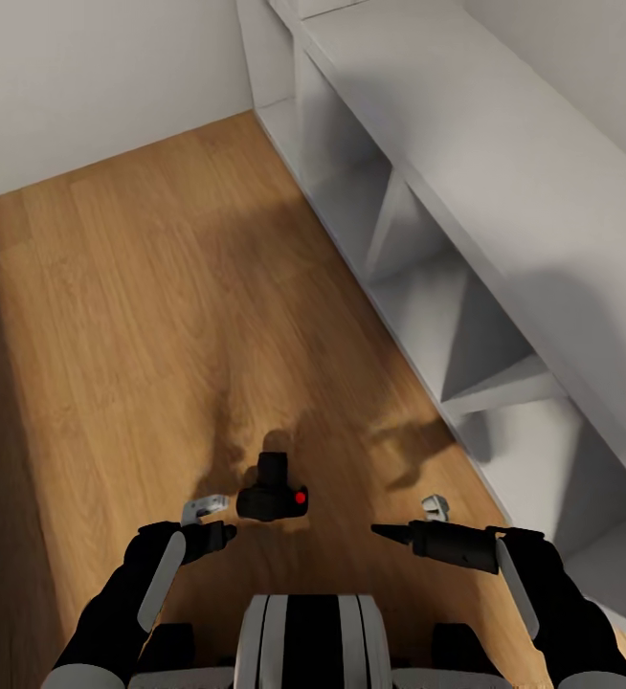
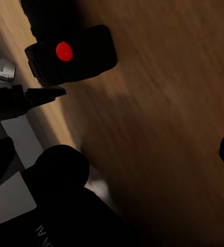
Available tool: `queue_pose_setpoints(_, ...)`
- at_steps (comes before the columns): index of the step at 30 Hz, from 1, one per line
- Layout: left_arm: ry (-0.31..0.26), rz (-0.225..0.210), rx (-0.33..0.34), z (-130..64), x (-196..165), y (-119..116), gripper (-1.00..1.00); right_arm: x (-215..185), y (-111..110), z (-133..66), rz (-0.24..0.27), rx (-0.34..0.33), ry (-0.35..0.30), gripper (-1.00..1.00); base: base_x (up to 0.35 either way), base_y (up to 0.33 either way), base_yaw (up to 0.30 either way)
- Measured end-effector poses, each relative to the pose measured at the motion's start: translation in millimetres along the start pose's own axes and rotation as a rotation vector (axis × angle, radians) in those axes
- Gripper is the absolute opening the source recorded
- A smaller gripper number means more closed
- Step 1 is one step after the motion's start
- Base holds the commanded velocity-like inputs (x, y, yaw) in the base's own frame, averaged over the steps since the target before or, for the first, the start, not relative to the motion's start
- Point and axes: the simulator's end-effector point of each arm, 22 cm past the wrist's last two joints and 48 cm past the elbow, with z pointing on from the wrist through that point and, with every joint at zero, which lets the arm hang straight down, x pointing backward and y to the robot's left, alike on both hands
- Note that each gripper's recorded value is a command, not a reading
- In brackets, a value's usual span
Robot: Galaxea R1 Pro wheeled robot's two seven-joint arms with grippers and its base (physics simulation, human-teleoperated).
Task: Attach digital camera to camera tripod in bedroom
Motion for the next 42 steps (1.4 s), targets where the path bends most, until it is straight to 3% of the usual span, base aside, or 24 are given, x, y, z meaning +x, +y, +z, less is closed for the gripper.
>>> queue_pose_setpoints(18, 0.067, -0.005, -0.018, 27.2, 25.9, 8.9, 1.00, 21.6, -27.1, 13.3, 0.059, 0.013, 0.044, 1.00, 0.000, 0.000, 0.000)
queue_pose_setpoints(42, 0.032, 0.005, -0.008, 19.8, 10.5, 1.4, 1.00, 21.3, -27.3, 13.8, 0.059, 0.013, 0.042, 1.00, 0.000, 0.000, 0.000)
